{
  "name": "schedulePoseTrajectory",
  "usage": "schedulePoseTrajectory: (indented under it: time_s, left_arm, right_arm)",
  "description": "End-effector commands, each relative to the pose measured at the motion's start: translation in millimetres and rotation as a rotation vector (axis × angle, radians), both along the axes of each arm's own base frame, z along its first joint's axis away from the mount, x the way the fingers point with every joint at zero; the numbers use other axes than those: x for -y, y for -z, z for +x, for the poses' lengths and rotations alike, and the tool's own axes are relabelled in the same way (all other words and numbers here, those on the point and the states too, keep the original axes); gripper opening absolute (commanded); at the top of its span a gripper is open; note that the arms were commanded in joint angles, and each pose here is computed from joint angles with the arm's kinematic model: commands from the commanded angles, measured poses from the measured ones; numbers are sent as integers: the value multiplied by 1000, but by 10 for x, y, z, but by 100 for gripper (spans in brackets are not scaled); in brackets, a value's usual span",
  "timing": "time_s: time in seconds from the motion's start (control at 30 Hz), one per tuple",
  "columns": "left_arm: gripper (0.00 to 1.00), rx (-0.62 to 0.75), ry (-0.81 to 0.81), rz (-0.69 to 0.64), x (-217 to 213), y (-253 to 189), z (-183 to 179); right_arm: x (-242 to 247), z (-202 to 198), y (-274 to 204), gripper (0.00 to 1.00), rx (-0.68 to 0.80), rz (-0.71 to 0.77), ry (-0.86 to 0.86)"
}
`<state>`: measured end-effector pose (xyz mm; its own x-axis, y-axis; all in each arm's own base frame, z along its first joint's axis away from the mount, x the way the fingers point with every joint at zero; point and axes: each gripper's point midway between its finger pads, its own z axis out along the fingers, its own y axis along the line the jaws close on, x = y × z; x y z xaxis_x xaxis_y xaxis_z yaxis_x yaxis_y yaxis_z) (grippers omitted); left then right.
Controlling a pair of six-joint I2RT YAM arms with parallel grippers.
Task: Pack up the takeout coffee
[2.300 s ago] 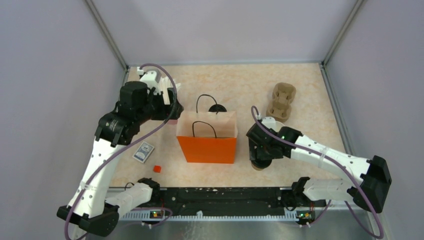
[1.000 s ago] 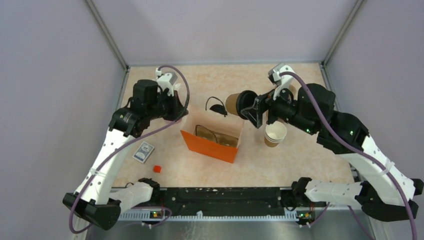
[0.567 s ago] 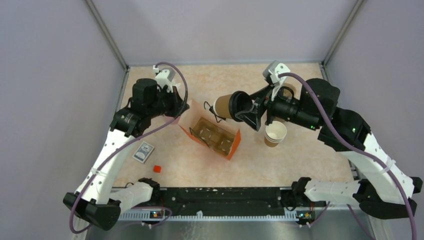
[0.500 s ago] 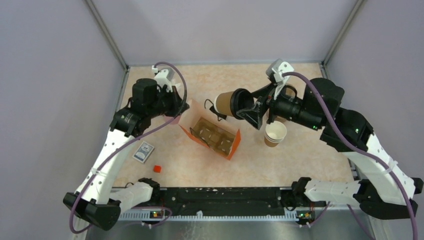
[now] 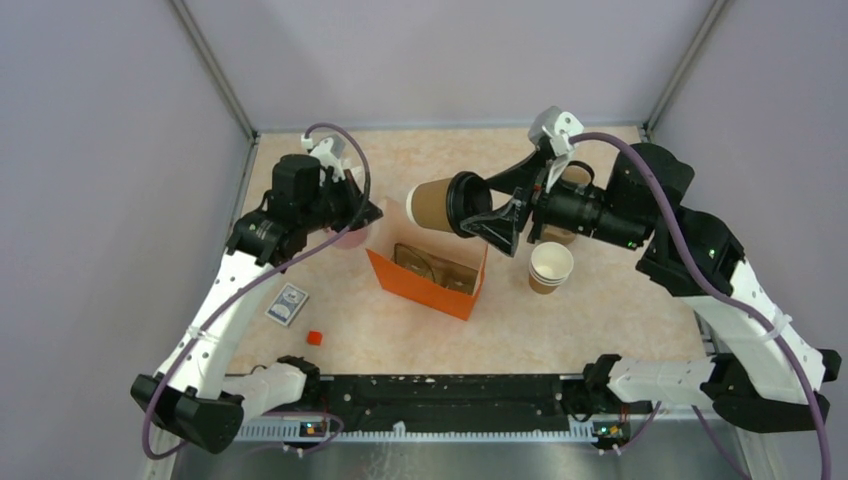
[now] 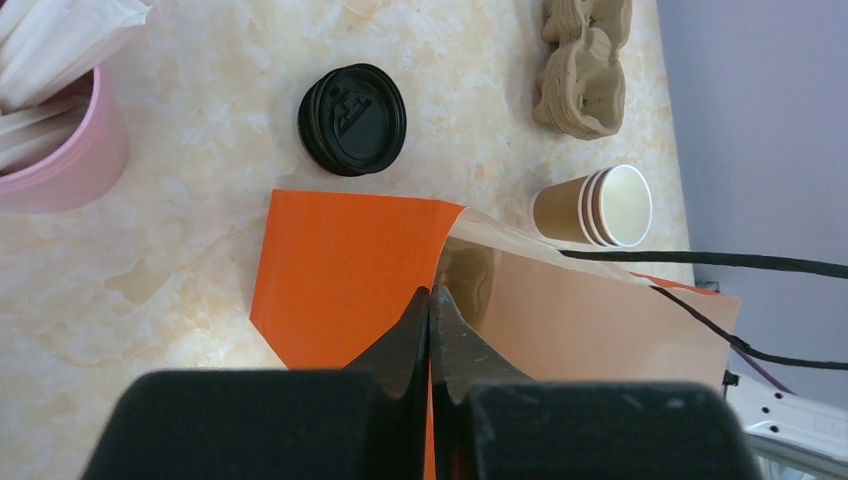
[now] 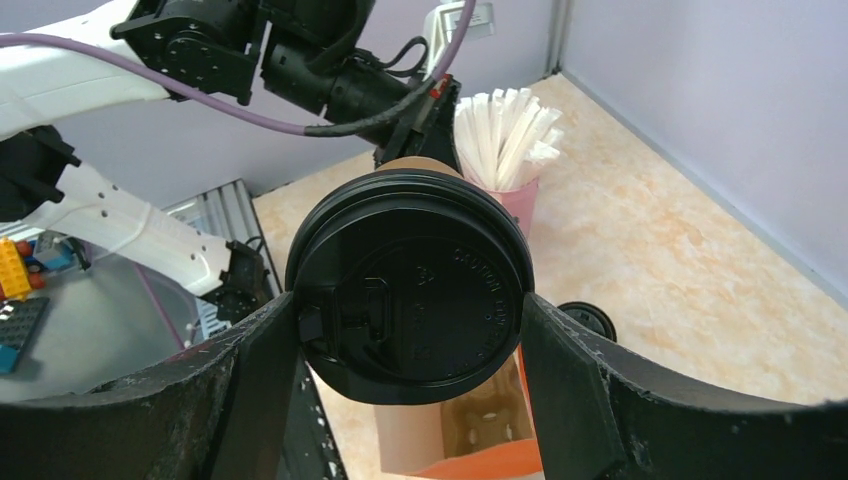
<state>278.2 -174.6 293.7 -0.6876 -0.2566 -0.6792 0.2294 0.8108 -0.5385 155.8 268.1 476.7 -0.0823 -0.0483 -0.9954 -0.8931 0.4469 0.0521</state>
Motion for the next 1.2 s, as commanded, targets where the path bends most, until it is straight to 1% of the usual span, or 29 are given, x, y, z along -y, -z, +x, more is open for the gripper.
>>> schedulePoseTrajectory:
  time_s: [0.0,0.07,0.13,0.2,0.33,0.47,0.57,0.67,0.83,0.87,0.9,0.93,1.0,1.1,1.17]
  left_arm:
    - [0,38,-19,-96,75,-277,22]
    - [0,58,-12,-89,69,-296,25]
    - [0,92,4,-82,63,-323,13]
    - [0,107,-3,-76,34,-308,-6]
    - [0,131,12,-93,42,-337,-57]
    - [0,165,32,-104,59,-342,-83]
    - [0,190,52,-106,69,-349,-111]
    - [0,249,105,-122,119,-428,-156]
    - [0,379,206,-154,197,-573,-294]
    - [2,416,223,-158,196,-615,-340]
    - [3,439,232,-160,195,-611,-365]
    - [1,464,239,-160,189,-611,-390]
    - [0,509,267,-164,201,-608,-445]
    - [0,520,280,-172,214,-594,-471]
    - [0,486,247,-169,185,-588,-438]
  right_arm:
    - [-78,-132,-191,57,23,80,-74]
    - [-107,-95,-43,56,2,36,-68]
    - [-128,-62,163,53,-24,-35,-66]
    - [-133,-66,291,53,-41,-74,-74]
    - [-87,-2,434,53,-43,-111,-33]
    - [-82,63,634,53,-33,-199,-26]
    - [-91,92,674,53,-28,-215,-15]
    - [-122,128,817,53,-15,-263,-8]
    - [-255,121,1095,53,55,-405,-9]
    - [-276,127,1137,53,70,-432,-1]
    - [-299,125,1159,53,85,-447,4]
    - [-323,134,1174,53,97,-453,11]
    - [-358,147,1160,53,124,-444,23]
    - [-382,180,1180,52,161,-470,48]
    - [-387,175,1237,52,195,-526,65]
